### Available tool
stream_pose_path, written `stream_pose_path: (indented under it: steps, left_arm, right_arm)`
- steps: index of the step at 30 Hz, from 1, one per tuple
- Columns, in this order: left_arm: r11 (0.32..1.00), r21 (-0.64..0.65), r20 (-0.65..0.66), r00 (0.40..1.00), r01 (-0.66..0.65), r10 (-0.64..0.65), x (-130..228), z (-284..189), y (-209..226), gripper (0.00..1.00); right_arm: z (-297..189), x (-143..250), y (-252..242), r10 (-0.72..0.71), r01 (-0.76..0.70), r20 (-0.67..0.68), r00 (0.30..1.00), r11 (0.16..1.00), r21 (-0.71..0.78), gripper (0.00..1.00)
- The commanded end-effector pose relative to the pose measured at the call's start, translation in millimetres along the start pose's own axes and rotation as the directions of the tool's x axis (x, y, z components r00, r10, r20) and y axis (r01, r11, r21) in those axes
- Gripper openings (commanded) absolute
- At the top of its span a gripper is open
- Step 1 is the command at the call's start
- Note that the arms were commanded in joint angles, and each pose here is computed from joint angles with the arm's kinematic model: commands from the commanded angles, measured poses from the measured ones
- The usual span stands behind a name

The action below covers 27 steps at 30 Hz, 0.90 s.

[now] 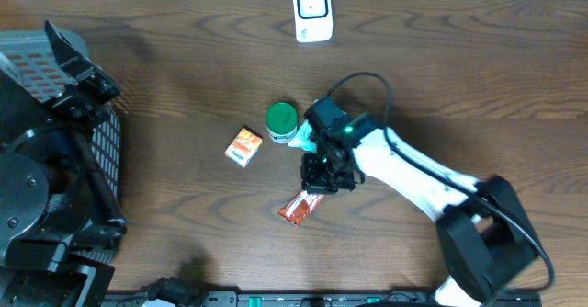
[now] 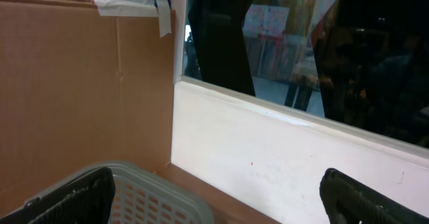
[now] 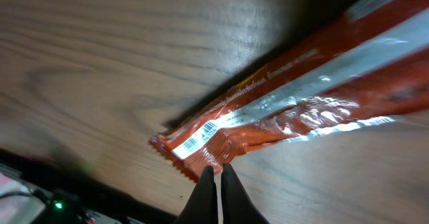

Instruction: Scan the item barcode

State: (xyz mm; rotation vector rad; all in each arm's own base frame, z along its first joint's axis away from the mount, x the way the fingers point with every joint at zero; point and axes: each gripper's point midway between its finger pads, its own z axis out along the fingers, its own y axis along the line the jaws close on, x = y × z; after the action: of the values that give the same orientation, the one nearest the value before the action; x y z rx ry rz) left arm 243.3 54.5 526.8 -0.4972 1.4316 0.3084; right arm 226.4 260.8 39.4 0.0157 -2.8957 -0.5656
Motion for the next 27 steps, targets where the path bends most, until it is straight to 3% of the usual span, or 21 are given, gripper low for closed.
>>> stream_pose_path:
  steps: [1,15,27]
  left_arm:
    - [1.000,-0.008,0.002,1.000,0.014,-0.014,-1,0,2,0.98]
    - [1.000,-0.008,0.002,1.000,0.014,-0.014,-1,0,2,0.98]
    - [1.000,-0.008,0.002,1.000,0.014,-0.014,-1,0,2,0.98]
  right_arm:
    - [15,13,7,-0.045,0.039,-0.101,0.994,0.998,-0.057,0.01]
    - [22,-1,20,-0.074,0.067,-0.059,0.996,0.991,-0.113,0.01]
    - [59,-3,-15,-0.039,0.044,-0.082,0.996,0.997,0.057,0.01]
